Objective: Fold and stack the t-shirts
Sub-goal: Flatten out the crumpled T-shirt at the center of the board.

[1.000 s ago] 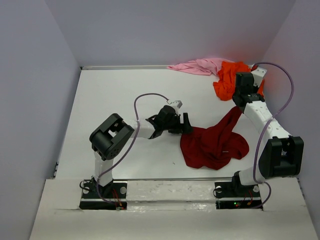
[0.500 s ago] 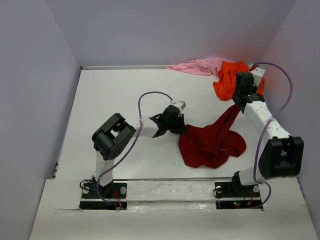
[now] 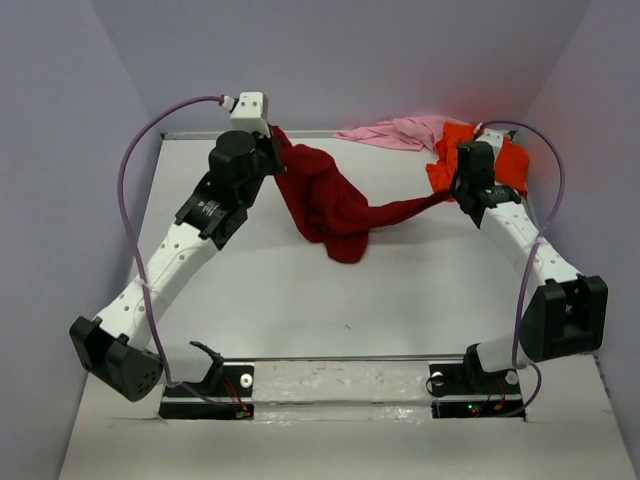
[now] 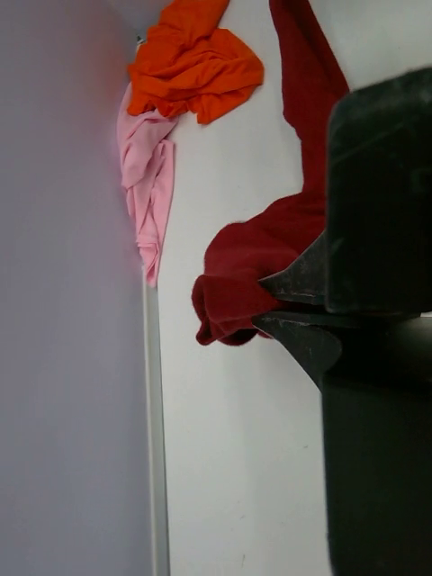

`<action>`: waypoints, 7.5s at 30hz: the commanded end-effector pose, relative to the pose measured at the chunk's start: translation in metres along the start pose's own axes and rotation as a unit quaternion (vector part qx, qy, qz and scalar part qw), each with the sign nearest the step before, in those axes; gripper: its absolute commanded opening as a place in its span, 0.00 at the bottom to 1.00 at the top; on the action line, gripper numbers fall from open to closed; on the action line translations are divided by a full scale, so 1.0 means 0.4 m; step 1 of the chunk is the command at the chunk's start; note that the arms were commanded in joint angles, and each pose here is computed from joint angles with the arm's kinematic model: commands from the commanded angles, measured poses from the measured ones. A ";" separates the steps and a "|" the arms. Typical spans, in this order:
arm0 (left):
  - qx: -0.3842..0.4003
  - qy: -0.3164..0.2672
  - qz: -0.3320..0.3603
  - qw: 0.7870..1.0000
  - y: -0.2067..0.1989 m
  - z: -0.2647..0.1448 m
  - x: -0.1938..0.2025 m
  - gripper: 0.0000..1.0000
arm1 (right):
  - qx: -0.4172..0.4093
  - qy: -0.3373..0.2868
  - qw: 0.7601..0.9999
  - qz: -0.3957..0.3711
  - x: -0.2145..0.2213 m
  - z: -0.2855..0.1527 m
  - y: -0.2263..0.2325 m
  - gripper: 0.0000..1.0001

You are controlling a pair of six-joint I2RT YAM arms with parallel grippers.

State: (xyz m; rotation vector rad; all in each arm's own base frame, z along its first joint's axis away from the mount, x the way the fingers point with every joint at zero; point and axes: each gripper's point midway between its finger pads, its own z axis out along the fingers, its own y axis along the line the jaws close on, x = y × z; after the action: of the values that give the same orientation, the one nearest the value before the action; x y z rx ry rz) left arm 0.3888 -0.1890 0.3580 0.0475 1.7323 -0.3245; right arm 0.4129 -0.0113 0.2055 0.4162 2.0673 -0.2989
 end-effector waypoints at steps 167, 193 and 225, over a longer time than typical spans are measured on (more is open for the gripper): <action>-0.206 0.165 -0.107 0.959 0.189 -0.183 0.677 0.84 | -0.115 0.049 0.990 0.060 0.190 -0.193 0.072 0.00; -0.210 0.196 -0.141 0.948 0.210 -0.258 0.744 0.83 | -0.114 0.054 0.992 0.024 0.220 -0.209 0.104 0.00; -0.179 0.102 -0.073 0.976 0.115 -0.202 0.466 0.00 | -0.141 0.061 0.988 0.020 0.236 -0.212 0.125 0.00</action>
State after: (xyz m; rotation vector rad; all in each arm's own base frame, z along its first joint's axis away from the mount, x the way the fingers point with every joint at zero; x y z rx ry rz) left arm 0.2634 -0.1657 0.1060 -0.3393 2.1582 -0.1889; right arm 0.3165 0.0764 0.1513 0.3224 2.2275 0.0088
